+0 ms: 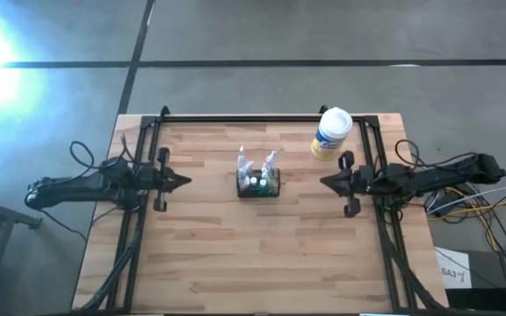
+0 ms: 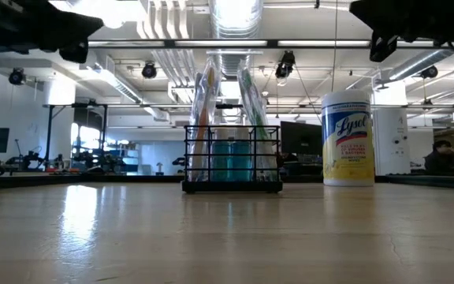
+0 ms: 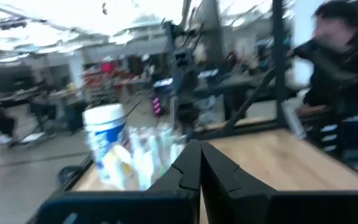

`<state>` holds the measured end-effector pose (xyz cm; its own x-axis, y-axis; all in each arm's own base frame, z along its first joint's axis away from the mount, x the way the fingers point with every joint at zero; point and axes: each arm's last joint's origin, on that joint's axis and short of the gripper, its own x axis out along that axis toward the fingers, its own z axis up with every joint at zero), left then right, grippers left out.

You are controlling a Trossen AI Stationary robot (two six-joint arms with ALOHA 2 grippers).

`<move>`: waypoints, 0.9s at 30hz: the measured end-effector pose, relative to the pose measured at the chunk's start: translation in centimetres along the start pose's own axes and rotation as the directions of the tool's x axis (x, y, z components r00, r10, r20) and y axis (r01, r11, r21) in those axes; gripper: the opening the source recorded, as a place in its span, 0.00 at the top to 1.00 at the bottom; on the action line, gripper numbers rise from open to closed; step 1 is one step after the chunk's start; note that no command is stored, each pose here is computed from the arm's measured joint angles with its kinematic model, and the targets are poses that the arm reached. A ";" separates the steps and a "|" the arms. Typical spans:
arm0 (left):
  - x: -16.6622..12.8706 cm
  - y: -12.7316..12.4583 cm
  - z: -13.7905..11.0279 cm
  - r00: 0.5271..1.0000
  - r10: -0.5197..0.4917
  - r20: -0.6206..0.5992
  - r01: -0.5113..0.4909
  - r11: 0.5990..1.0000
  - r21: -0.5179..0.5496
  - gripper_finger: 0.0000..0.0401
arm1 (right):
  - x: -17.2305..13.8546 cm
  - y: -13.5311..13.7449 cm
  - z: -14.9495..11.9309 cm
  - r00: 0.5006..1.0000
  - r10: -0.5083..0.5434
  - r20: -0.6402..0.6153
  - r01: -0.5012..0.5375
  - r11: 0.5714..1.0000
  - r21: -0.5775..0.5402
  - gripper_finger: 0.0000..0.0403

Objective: Pick & Place toothbrushing station
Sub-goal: Return to Home Position

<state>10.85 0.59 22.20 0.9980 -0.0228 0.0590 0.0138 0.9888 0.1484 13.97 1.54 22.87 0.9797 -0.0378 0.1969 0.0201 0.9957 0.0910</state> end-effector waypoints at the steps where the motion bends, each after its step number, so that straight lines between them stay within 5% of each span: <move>1: -0.1 0.0 -0.3 1.000 -0.015 0.013 0.015 1.000 -0.012 0.99 | -0.2 0.0 -0.2 1.000 0.000 -0.001 0.000 1.000 0.001 0.98; 7: -0.9 0.0 -1.4 0.998 -0.002 0.069 0.006 0.998 -0.063 1.00 | -1.1 -0.3 -1.6 1.000 -0.009 -0.010 0.009 1.000 -0.002 0.98; 11: -1.4 0.0 -1.7 0.996 0.019 0.082 -0.012 0.996 -0.085 1.00 | -1.9 -0.8 -2.6 0.994 -0.105 0.022 0.104 0.995 0.006 0.98; 27: -1.7 -0.2 -3.6 0.998 0.013 0.056 -0.007 0.994 -0.110 1.00 | -3.2 -1.1 -3.5 0.995 -0.104 -0.002 0.104 0.994 0.021 0.98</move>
<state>9.35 0.93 18.55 0.9930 -0.0179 0.1163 0.0134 0.9992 0.0389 11.49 0.88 18.70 0.9726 -0.1414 0.1845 0.1182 0.9842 0.1315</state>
